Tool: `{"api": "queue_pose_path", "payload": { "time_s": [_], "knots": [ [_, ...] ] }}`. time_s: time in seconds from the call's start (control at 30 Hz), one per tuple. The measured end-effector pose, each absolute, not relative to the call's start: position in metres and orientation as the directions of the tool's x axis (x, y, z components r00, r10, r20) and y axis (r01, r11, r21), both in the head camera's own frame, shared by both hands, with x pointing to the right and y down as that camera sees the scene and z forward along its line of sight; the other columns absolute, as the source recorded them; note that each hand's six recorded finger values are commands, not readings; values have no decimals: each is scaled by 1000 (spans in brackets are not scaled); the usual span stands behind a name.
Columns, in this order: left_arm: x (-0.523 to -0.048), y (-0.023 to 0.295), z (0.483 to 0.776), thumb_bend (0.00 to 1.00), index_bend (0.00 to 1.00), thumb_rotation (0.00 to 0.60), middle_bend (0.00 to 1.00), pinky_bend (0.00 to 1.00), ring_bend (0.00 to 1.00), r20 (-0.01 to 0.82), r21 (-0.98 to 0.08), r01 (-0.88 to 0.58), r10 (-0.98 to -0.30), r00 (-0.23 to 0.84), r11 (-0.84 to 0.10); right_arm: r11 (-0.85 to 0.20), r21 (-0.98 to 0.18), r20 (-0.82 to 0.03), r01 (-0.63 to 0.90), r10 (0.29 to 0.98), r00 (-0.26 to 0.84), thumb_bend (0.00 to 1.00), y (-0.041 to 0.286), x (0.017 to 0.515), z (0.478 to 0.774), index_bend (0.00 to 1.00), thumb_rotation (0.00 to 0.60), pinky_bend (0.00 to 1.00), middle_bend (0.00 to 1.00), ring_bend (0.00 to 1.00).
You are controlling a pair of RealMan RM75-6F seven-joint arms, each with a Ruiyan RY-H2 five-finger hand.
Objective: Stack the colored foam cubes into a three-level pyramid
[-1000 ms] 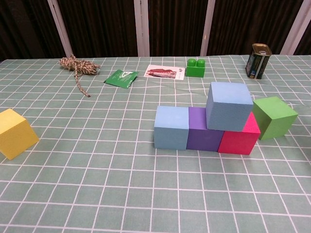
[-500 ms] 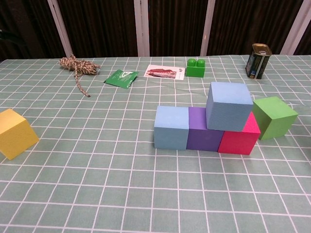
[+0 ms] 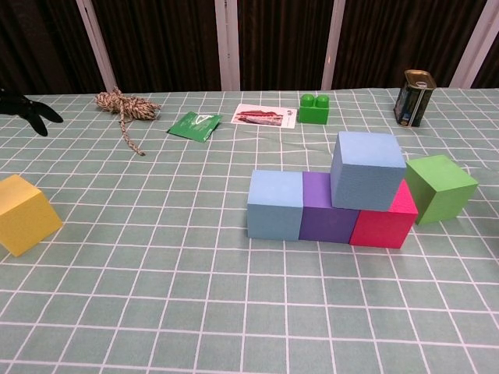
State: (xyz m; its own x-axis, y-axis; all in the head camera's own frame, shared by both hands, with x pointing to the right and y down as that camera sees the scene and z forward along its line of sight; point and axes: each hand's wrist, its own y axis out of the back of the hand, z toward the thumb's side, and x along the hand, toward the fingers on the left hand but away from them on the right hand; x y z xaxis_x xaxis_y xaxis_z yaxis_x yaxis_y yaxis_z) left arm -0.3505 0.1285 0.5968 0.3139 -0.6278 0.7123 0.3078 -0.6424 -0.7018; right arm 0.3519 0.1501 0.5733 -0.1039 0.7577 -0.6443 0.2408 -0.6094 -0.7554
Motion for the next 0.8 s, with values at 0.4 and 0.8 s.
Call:
{"api": "queue_pose_path", "payload": {
  "time_s": [0.4, 0.8],
  "knots": [
    [-368, 131, 614, 33, 0, 600, 139, 0, 0, 744, -667, 410, -584, 324, -622, -617, -751, -651, 236, 751, -107, 169, 153, 350, 579, 0, 600, 0, 0, 0],
    [-378, 134, 634, 60, 0, 600, 139, 0, 0, 761, -647, 444, -558, 331, -620, -609, -756, -645, 239, 755, -117, 169, 153, 351, 582, 0, 600, 0, 0, 0]
  ]
}}
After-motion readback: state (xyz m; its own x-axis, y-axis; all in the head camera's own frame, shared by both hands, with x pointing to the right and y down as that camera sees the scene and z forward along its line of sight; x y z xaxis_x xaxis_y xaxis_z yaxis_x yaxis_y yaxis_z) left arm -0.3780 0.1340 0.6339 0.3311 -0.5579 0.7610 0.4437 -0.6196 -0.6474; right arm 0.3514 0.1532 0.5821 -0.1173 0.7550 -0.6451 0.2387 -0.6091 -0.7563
